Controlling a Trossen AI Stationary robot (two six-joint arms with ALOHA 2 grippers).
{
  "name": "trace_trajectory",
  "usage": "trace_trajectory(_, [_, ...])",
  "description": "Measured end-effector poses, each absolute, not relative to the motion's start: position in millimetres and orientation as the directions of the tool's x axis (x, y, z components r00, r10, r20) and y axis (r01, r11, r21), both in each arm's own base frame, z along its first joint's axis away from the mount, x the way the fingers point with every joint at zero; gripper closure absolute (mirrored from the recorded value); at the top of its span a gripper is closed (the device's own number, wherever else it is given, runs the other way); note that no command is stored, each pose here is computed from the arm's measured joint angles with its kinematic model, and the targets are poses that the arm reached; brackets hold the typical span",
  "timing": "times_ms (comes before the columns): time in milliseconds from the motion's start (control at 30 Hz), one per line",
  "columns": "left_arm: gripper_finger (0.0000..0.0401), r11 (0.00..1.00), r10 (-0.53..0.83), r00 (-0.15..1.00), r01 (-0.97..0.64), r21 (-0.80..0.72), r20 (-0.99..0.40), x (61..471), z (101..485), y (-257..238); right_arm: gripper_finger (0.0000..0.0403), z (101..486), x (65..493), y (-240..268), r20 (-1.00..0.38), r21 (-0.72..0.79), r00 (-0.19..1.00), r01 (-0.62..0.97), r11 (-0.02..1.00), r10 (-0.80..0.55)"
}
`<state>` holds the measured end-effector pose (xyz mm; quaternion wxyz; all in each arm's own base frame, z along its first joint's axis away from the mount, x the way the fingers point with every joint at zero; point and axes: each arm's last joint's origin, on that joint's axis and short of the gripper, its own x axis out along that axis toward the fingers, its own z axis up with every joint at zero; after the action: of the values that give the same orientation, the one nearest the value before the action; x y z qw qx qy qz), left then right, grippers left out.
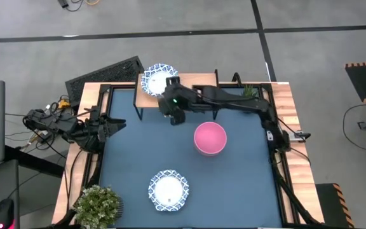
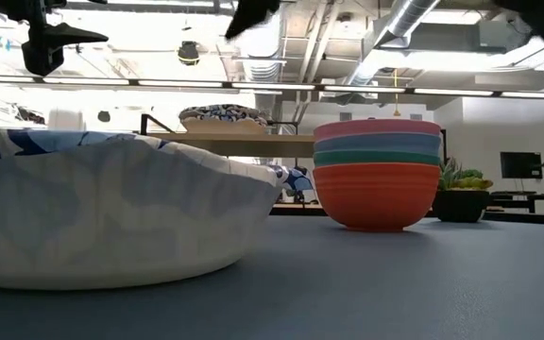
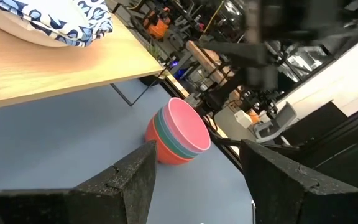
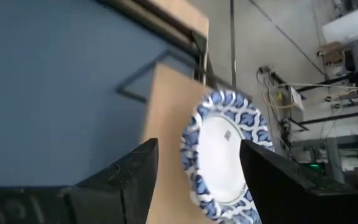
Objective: Place and stack bowls onto a shelf
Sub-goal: Stack the white bowl on top of the white bowl on the shelf
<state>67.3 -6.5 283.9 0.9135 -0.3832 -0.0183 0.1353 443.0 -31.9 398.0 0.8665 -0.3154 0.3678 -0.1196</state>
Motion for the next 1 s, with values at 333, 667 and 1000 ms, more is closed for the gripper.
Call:
trace_trajectory(333, [0.0188, 0.664, 0.259, 0.963, -0.231, -0.712, -0.072, 67, 284, -7, 0.0158, 440, 378, 81, -0.602, -0.433, 0.763, -0.063, 0.899, -0.236])
trace_trajectory(667, [0.0188, 0.639, 0.177, 0.981, -0.174, -0.750, -0.077, 68, 284, -9, 0.0159, 416, 346, 183, -0.702, -0.273, 0.708, -0.176, 0.946, -0.071])
trace_trajectory(1000, [0.0188, 0.609, 0.093, 0.988, -0.153, -0.779, -0.121, 68, 279, -11, 0.0159, 317, 379, 258, -0.816, -0.350, 0.571, -0.367, 0.862, -0.088])
